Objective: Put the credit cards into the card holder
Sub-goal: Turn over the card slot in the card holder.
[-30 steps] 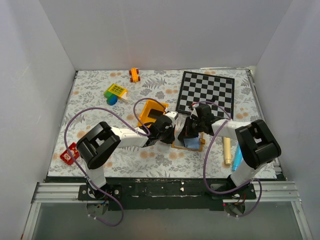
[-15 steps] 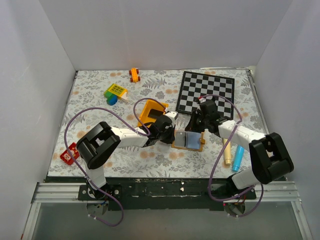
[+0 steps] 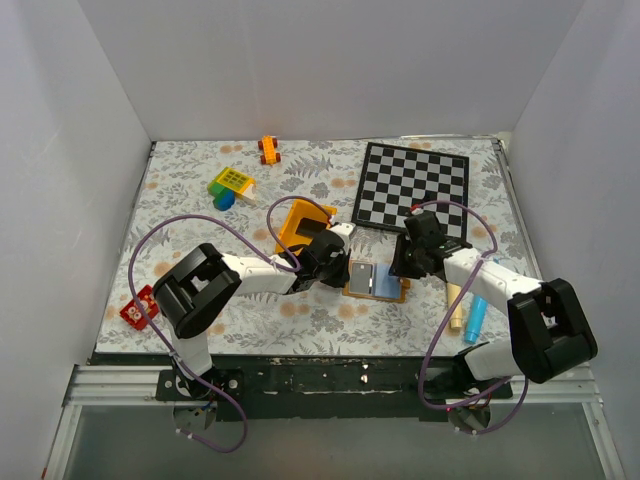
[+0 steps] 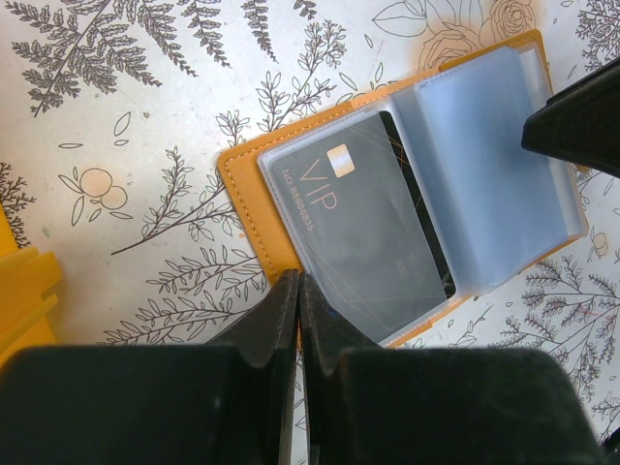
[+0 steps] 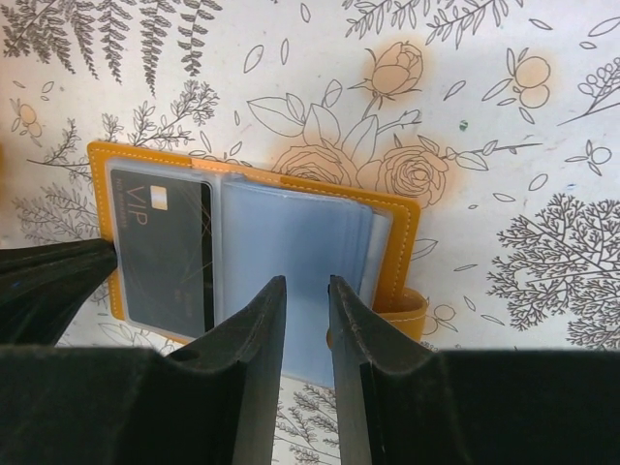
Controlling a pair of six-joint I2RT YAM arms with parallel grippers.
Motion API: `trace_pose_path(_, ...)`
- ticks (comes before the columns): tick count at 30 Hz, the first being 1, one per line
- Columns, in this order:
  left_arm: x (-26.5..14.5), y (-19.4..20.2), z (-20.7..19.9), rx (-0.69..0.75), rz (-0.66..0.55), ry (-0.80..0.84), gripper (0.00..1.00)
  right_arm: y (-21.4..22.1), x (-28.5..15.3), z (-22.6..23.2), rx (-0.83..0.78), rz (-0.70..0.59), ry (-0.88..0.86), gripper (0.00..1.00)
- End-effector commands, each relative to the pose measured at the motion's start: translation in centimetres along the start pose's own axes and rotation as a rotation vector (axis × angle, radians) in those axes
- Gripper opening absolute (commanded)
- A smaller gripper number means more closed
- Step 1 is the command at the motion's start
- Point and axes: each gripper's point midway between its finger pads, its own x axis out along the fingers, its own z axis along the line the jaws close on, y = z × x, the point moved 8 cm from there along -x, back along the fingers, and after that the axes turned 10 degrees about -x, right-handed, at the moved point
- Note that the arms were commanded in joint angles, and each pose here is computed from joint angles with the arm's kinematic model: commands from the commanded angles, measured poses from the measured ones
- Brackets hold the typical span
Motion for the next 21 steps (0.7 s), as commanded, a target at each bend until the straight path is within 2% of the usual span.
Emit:
trace_pose_path(1, 0.6, 0.9, 0.5, 0.000, 0.043, -0.020, 0.00, 0.1, -0.1, -0.4, -0.019, 0.000, 0.032, 0.33)
trace_pose_path(8, 0.5, 1.0, 0.7, -0.003, 0.044, -0.022, 0.00, 0.2, 1.0, 0.4, -0.028, 0.050, -0.046, 0.33)
trace_pose_path(21, 0.5, 1.0, 0.7, 0.001, 0.051, -0.025, 0.00, -0.1, 2.1, 1.8, -0.045, 0.066, -0.192, 0.34)
